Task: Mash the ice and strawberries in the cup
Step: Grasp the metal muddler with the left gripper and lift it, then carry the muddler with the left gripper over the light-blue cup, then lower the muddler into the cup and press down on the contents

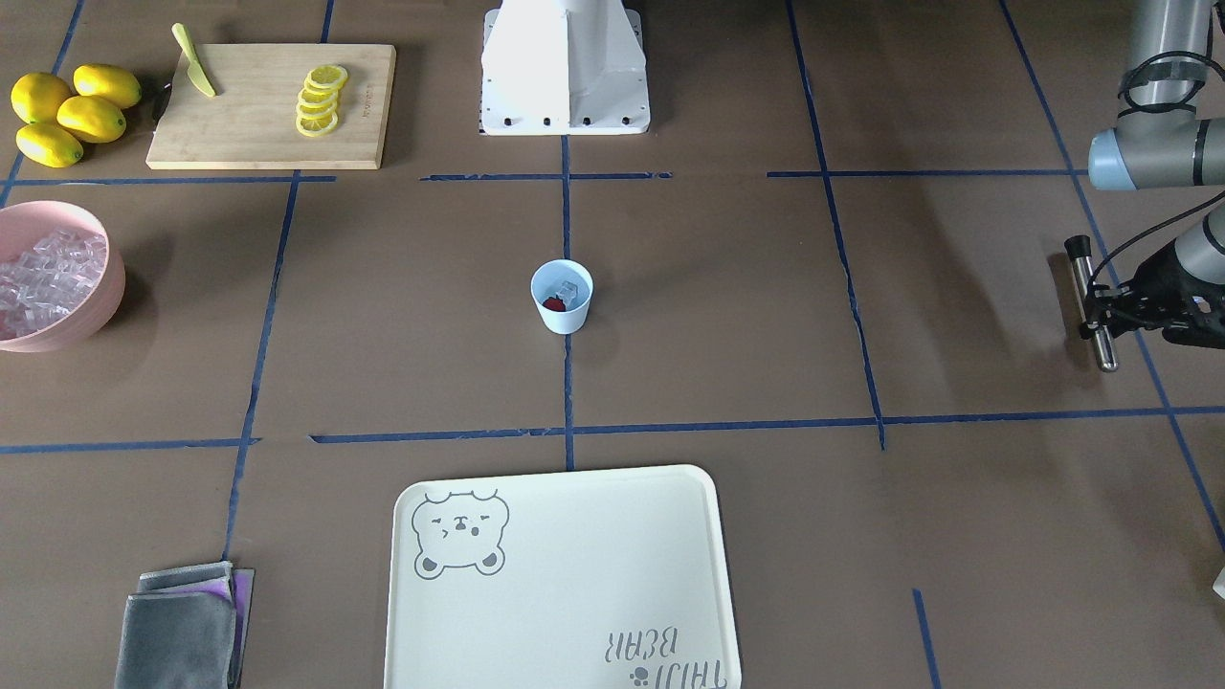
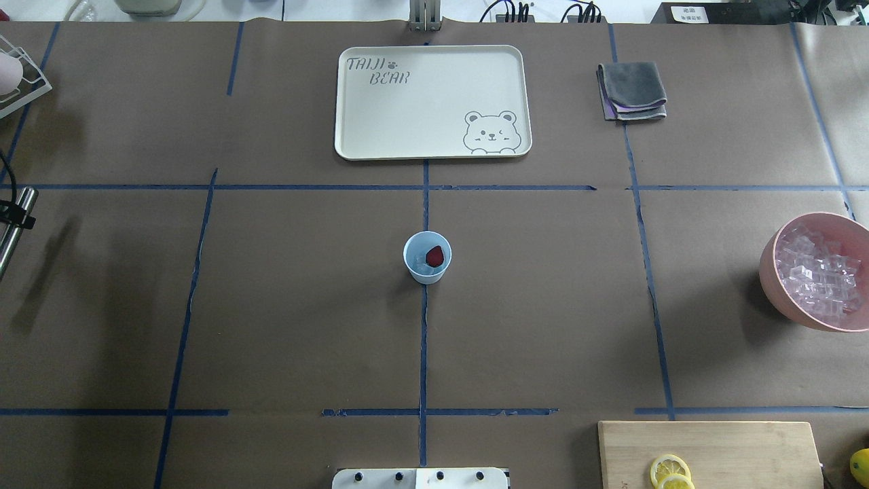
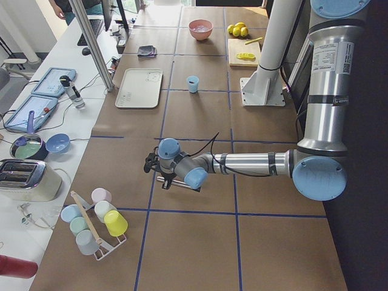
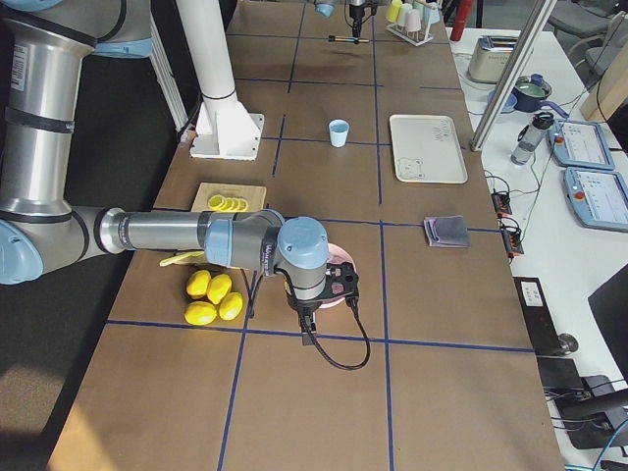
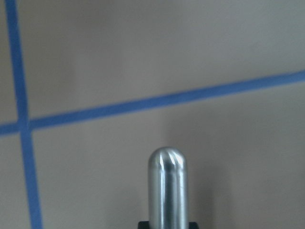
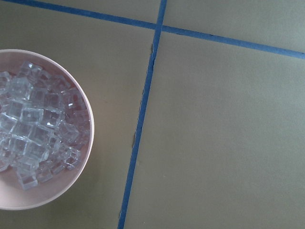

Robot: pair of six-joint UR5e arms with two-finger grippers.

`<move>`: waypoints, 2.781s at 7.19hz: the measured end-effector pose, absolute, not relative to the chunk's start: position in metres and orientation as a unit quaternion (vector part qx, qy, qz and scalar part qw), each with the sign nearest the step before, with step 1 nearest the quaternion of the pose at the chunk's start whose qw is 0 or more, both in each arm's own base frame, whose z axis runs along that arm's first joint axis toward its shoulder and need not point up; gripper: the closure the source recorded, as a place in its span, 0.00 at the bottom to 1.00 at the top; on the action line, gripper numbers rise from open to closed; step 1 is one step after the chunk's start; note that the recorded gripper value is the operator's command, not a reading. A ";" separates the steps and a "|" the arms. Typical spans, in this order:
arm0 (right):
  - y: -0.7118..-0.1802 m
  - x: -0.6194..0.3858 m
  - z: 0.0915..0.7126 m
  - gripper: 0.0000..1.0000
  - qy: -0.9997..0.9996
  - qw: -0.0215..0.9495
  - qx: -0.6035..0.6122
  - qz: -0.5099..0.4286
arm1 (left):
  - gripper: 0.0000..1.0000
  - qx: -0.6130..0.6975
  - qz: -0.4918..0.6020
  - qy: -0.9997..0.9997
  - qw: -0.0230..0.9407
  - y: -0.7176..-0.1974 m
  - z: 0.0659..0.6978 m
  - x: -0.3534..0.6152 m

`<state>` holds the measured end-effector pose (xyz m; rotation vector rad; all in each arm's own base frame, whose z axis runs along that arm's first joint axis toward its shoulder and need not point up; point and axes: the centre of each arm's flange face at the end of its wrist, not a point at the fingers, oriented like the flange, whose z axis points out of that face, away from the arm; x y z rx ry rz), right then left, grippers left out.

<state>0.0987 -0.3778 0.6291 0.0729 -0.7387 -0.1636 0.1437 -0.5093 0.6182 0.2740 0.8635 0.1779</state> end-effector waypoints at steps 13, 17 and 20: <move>-0.378 0.102 0.624 0.00 -0.358 0.929 0.043 -0.079 | 1.00 0.653 0.179 0.590 0.440 -0.434 0.239 0.411; -0.378 0.105 0.616 0.00 -0.357 0.929 0.052 -0.079 | 1.00 0.699 0.130 0.578 0.400 -0.393 0.202 0.478; -0.378 0.106 0.615 0.00 -0.356 0.930 0.053 -0.078 | 1.00 0.698 0.126 0.573 0.411 -0.400 0.213 0.499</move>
